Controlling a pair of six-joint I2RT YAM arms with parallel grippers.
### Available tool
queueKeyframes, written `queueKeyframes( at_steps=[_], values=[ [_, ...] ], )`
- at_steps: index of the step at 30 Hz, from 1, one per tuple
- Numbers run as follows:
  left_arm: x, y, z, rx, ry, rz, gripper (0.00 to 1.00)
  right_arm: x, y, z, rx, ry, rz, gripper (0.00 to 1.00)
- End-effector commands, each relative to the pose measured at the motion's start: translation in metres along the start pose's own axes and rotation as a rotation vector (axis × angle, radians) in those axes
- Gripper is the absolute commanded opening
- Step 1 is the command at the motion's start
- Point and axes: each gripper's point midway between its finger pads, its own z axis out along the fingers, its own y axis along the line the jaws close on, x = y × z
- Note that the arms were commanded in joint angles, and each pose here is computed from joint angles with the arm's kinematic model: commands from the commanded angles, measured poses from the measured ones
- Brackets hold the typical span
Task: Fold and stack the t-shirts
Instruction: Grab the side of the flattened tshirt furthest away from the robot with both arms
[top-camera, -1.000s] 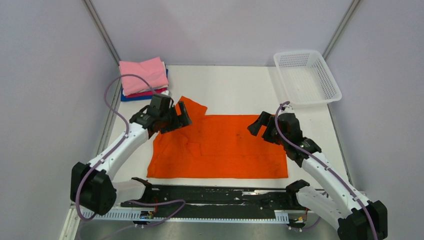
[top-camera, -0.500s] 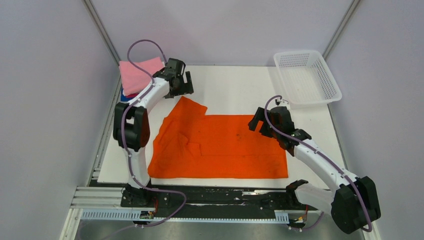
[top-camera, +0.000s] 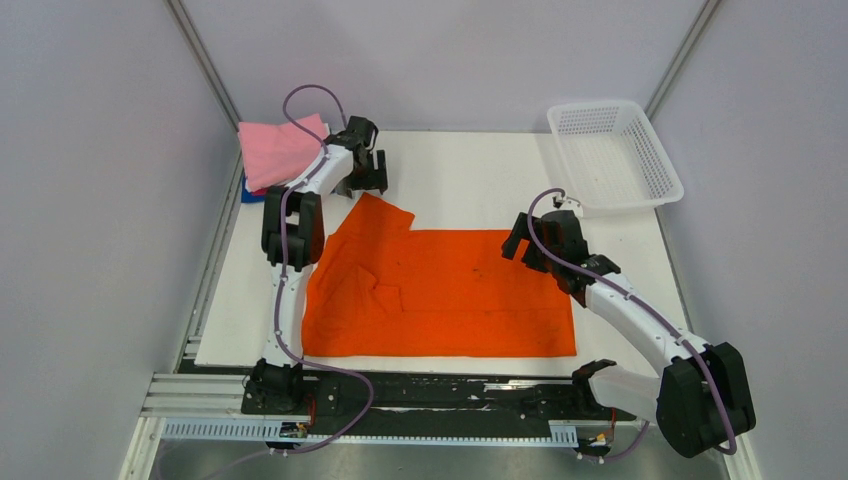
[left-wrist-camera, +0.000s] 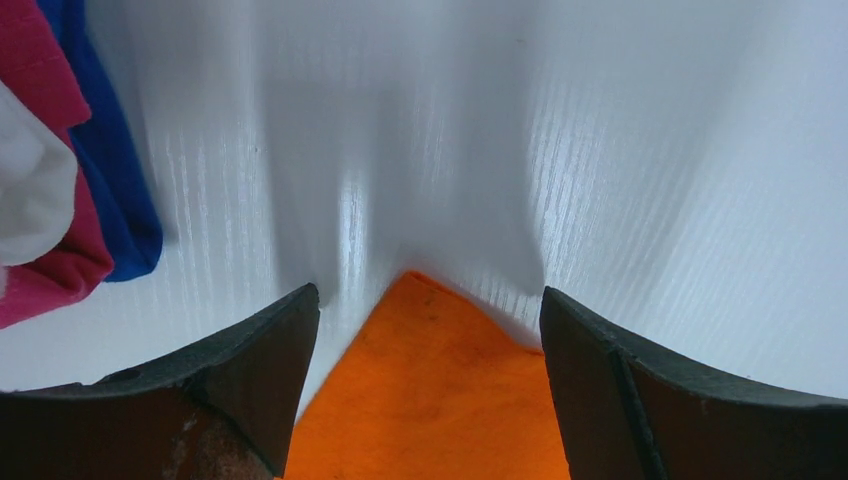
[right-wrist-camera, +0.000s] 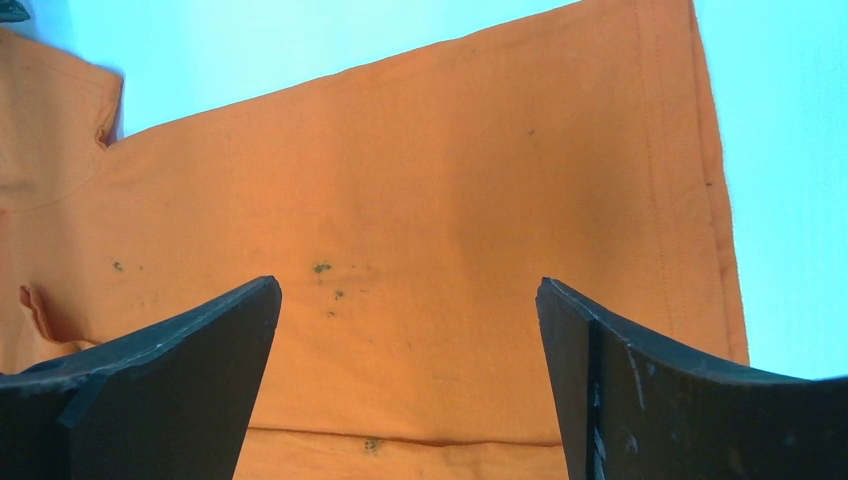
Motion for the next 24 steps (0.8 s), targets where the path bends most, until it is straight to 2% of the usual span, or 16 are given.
queueKeyframes(
  at_steps=[1,9,10,13,20,24],
  values=[
    [0.007,-0.006,-0.001,0.019,0.022,0.011,0.84,-0.022,0.005,0.000,-0.004,-0.071,-0.007,1.00],
    [0.021,-0.010,0.001,-0.054,0.019,0.084,0.68,-0.021,0.001,0.001,0.013,-0.071,-0.013,1.00],
    [0.023,-0.009,0.002,-0.065,0.024,0.088,0.63,-0.020,0.001,0.001,0.011,-0.071,-0.013,1.00],
    [0.027,-0.006,0.004,-0.094,0.032,0.092,0.56,-0.021,0.000,0.000,0.014,-0.075,-0.011,1.00],
    [0.034,-0.007,0.004,-0.115,0.045,0.104,0.49,-0.021,-0.003,-0.001,0.021,-0.084,-0.009,1.00],
    [0.035,-0.005,0.005,-0.136,0.041,0.107,0.37,-0.020,-0.005,-0.001,0.031,-0.084,-0.007,1.00]
  ],
)
